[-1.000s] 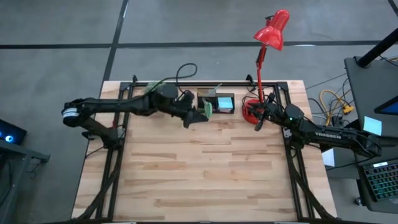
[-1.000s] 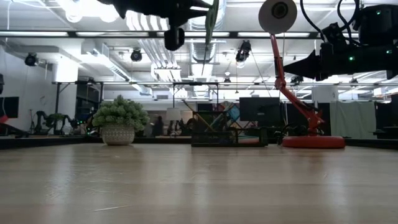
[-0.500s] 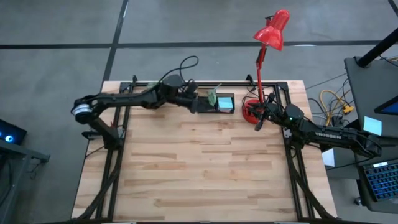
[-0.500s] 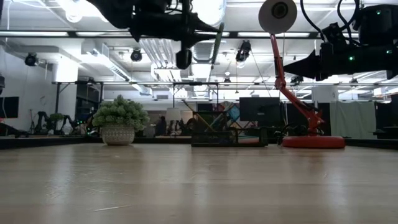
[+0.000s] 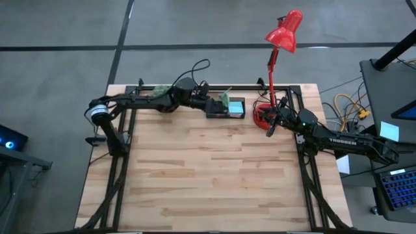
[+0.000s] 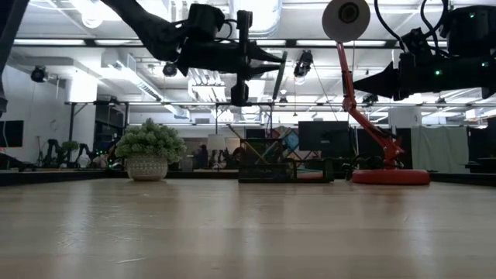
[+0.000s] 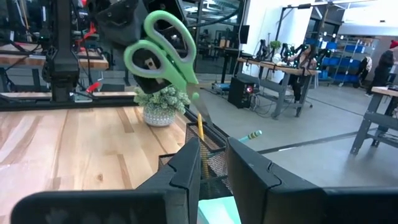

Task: Pick and place office supplies into organizer
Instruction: Put the green scissors into the desk organizer

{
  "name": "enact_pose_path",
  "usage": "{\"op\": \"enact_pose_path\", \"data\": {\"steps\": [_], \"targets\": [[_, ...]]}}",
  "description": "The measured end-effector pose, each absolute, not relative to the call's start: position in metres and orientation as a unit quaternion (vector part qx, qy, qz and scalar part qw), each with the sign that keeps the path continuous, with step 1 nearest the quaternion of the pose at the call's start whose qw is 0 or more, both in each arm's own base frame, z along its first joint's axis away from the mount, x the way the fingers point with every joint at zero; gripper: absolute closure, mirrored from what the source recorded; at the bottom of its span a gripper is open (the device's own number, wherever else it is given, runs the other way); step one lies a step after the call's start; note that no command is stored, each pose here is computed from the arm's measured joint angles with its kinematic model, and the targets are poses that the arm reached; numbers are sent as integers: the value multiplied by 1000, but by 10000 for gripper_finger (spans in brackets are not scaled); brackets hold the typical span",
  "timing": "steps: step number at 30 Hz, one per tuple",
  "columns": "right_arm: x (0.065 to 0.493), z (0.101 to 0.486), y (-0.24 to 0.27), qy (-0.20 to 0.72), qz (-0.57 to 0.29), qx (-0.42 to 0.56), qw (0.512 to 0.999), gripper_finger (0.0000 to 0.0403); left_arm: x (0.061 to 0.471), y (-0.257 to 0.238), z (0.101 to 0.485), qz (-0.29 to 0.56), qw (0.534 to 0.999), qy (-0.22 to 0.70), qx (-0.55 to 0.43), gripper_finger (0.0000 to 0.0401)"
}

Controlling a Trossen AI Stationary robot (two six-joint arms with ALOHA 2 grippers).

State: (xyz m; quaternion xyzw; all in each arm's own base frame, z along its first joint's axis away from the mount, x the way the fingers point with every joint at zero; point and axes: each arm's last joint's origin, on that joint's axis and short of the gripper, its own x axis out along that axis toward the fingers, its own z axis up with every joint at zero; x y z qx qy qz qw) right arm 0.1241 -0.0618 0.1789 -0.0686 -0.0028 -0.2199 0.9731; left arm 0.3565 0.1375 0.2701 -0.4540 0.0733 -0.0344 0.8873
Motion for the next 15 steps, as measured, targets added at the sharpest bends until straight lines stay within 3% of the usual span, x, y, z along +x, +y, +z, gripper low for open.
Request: {"op": "enact_pose_path", "data": {"steps": [15], "targets": [[124, 179, -62, -2, -220, -69, 973, 335, 344, 166, 265, 19, 863, 56, -502, 396]]}}
